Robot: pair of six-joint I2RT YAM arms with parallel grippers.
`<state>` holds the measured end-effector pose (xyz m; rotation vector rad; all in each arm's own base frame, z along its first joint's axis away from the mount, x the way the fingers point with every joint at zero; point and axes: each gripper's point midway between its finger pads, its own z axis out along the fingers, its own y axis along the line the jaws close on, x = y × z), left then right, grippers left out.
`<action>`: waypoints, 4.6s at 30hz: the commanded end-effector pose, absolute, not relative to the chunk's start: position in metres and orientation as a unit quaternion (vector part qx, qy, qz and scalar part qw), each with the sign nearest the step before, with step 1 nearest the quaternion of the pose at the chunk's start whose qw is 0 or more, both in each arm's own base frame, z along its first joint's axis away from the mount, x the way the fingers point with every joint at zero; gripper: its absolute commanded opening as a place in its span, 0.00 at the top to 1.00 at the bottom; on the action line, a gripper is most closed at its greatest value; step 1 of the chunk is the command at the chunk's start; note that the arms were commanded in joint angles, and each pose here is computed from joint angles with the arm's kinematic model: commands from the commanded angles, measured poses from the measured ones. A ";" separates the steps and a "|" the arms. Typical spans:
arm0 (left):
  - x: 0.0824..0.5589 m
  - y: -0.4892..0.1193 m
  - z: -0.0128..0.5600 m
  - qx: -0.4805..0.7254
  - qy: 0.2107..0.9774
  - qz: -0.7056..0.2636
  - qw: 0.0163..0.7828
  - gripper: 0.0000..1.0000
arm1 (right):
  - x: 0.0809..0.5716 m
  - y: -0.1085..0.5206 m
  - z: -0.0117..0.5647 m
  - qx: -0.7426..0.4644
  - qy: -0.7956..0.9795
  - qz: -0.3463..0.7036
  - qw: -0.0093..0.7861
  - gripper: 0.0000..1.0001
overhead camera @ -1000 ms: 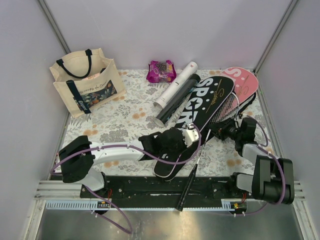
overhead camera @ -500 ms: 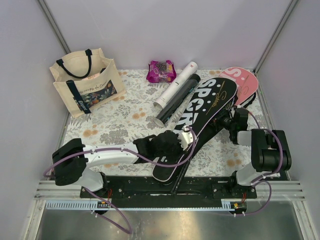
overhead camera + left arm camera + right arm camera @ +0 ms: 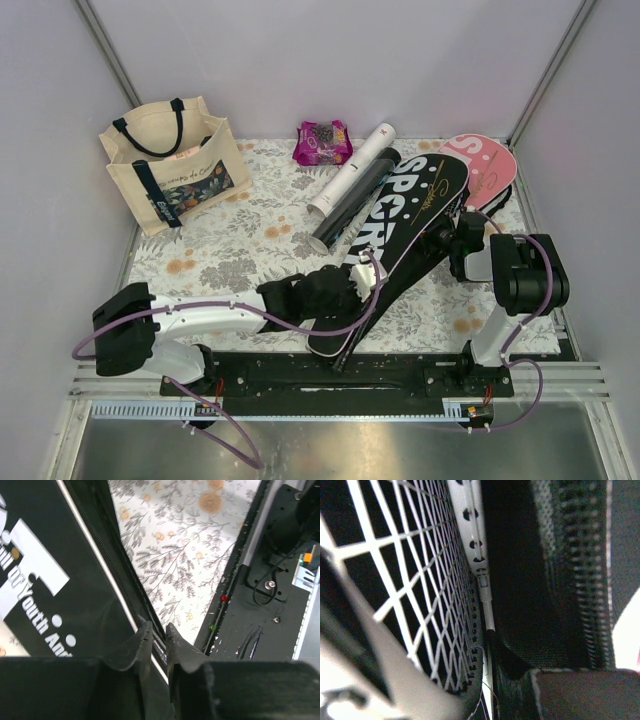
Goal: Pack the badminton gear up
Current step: Place the racket in the racket bag.
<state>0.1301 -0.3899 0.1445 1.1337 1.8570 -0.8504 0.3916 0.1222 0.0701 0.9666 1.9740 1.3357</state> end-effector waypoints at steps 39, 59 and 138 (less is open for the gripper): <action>0.115 -0.383 0.143 0.384 0.779 -0.280 0.409 1.00 | 0.432 0.111 0.111 0.354 0.664 0.532 0.388 1.00; 0.101 -0.396 0.148 0.376 0.771 -0.322 0.400 1.00 | 0.433 0.143 0.099 0.349 0.691 0.480 0.413 1.00; 0.111 -0.380 0.112 0.354 0.780 -0.298 0.422 0.55 | 0.280 0.053 0.140 0.369 0.768 0.226 0.473 0.17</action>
